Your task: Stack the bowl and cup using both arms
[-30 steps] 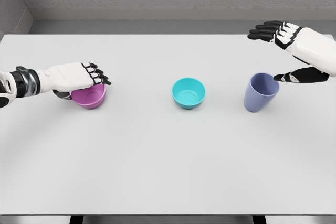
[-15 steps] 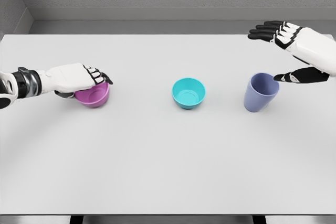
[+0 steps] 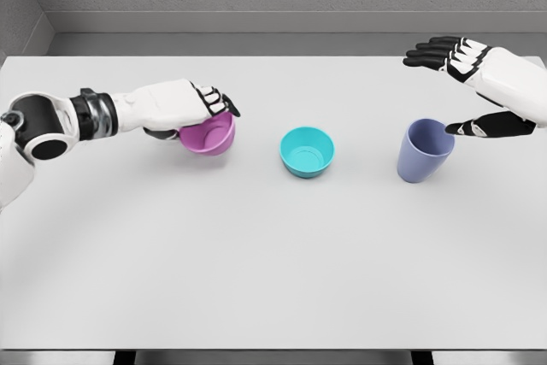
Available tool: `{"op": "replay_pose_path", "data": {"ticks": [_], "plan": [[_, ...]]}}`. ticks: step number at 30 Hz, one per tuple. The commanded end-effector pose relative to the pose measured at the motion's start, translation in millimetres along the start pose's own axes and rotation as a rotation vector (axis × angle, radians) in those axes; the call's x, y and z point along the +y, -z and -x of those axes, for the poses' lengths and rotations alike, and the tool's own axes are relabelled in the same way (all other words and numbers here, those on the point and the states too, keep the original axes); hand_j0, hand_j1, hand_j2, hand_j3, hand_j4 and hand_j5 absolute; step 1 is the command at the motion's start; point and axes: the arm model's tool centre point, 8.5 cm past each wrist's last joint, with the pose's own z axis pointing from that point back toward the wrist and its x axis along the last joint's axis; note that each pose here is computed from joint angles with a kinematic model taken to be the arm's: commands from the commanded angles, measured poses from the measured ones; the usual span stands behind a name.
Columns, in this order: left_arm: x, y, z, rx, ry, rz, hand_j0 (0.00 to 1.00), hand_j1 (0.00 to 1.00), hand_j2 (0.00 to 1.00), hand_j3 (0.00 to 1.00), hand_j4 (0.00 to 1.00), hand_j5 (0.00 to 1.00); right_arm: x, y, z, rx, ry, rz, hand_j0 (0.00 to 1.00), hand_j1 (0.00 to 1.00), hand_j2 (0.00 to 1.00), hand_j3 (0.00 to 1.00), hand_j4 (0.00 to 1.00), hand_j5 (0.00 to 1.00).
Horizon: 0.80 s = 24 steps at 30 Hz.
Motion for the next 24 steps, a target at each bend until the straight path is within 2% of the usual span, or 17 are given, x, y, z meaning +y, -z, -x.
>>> {"op": "replay_pose_path", "data": {"ticks": [1,5,13,16,19,24], "plan": [[14.1,14.3,-14.8,-0.046,-0.005,-0.054,0.43,0.43,0.43,0.43,0.43,0.43,-0.5,-0.7,0.2,0.002,0.005,0.003,1.0,1.0,1.0,1.0,1.0,1.0],[37.8,29.7,-34.5,-0.102,0.025,-0.116,0.43,0.43,0.43,0.43,0.43,0.43,-0.3,-0.4,0.1,0.001,0.006,0.004,1.0,1.0,1.0,1.0,1.0,1.0],[68.0,63.4,-62.6,-0.18,0.032,-0.196,0.44,0.44,0.44,0.44,0.44,0.44,-0.8,-0.2,0.1,0.0,0.005,0.004,1.0,1.0,1.0,1.0,1.0,1.0],[73.0,69.8,-66.0,-0.188,0.035,-0.205,0.44,0.44,0.44,0.44,0.44,0.44,-0.3,-0.4,0.1,0.001,0.006,0.004,1.0,1.0,1.0,1.0,1.0,1.0],[67.8,79.6,-59.6,-0.168,0.021,-0.181,0.44,0.44,0.44,0.44,0.44,0.44,-0.2,-0.6,0.5,0.002,0.006,0.003,1.0,1.0,1.0,1.0,1.0,1.0],[66.2,98.8,-60.7,-0.153,0.033,-0.151,0.45,0.45,0.45,0.45,0.45,0.45,-0.3,-0.4,0.1,0.001,0.006,0.004,1.0,1.0,1.0,1.0,1.0,1.0]]}}
